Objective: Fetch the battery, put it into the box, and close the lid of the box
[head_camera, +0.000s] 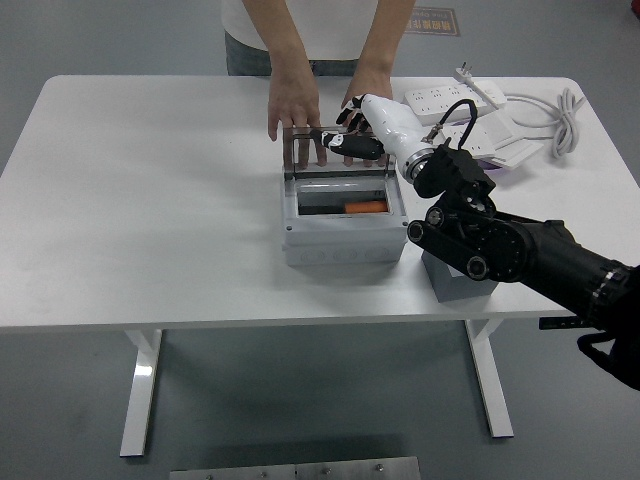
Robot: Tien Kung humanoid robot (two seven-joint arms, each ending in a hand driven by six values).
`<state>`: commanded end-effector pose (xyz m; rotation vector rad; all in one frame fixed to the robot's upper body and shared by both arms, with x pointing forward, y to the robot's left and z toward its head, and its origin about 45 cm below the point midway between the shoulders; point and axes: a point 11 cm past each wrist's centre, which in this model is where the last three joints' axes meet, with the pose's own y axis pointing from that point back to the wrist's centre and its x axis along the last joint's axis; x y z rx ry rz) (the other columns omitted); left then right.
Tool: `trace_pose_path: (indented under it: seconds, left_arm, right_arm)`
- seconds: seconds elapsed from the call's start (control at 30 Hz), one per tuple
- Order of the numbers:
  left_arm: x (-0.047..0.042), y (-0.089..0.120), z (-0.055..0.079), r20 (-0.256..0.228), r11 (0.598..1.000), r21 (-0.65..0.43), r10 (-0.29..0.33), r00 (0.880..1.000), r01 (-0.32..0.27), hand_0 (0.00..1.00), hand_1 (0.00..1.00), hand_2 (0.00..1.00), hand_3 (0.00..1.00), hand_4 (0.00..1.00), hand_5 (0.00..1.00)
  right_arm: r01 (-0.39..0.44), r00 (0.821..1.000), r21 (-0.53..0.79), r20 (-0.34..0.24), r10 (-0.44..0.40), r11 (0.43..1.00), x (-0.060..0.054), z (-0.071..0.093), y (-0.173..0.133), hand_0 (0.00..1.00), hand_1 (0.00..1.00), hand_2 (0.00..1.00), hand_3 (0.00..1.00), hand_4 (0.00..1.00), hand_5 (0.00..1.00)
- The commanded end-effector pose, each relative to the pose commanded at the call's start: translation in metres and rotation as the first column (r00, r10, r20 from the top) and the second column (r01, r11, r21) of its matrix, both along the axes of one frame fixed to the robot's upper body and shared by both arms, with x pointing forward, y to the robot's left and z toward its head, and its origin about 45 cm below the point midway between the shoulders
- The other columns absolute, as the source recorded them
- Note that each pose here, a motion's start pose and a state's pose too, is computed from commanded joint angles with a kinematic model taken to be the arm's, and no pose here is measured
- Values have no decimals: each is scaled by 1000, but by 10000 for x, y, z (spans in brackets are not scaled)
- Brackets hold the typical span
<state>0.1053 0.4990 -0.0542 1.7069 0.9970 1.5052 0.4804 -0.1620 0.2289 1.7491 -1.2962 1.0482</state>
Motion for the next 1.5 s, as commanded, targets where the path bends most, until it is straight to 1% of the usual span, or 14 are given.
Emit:
trace_pose_path:
  seconds: [0.3,0.33,0.5,0.53,0.9,0.93,1.07,1.13,1.3,1.33,1.5]
  left_arm:
    - [-7,-10,-7,0,1000,0,3,1000,-3,452,644,643,670,788,700]
    - [-9,-9,-7,0,1000,0,3,1000,-3,453,645,643,669,787,701]
    - [-19,-10,-10,-2,1000,0,5,1000,-5,453,645,643,669,787,701]
    - [-20,-12,-12,-1,1000,0,5,1000,-5,453,645,643,669,787,701]
    - [-42,-26,-24,-5,1000,-3,8,1000,-8,453,645,643,671,786,702]
    - [-43,-27,-25,-5,1000,-3,8,1000,-8,453,645,643,671,786,703]
    - [-39,-30,-25,-4,1000,-3,8,1000,-8,453,645,643,671,786,703]
    - [-37,-32,-27,-4,1000,-4,7,1000,-7,453,645,643,671,786,704]
    - [-39,-35,-28,-5,1000,-3,7,1000,-7,453,645,643,671,786,704]
    - [-40,-35,-28,-5,1000,-3,7,1000,-7,452,645,643,670,786,704]
    - [-49,-40,-33,-7,1000,-4,7,1000,-7,452,645,643,670,786,704]
  right_arm:
    - [-26,1000,-47,0,26,999,-126,13,69,744,597,577,618,951,830]
    - [-29,1000,-50,1,29,998,-137,18,74,693,536,541,612,947,838]
    - [-35,999,-59,9,35,998,-179,54,100,693,536,541,612,947,838]
    - [-35,999,-60,10,36,998,-186,58,105,613,466,508,596,938,847]
    - [-60,998,-90,6,61,994,-290,58,182,601,457,491,594,935,854]
    - [-63,998,-92,5,64,994,-299,54,187,571,434,482,588,920,853]
    - [-70,998,-97,-2,70,993,-328,29,200,571,434,482,588,920,853]
    - [-72,997,-100,-8,72,992,-339,9,202,559,424,467,587,917,854]
    - [-75,997,-112,-18,74,991,-364,-20,203,559,424,467,587,917,854]
    - [-76,997,-116,-23,74,990,-371,-24,203,553,422,464,587,903,854]
    - [-78,996,-139,-54,71,987,-410,-51,211,553,422,464,587,903,854]
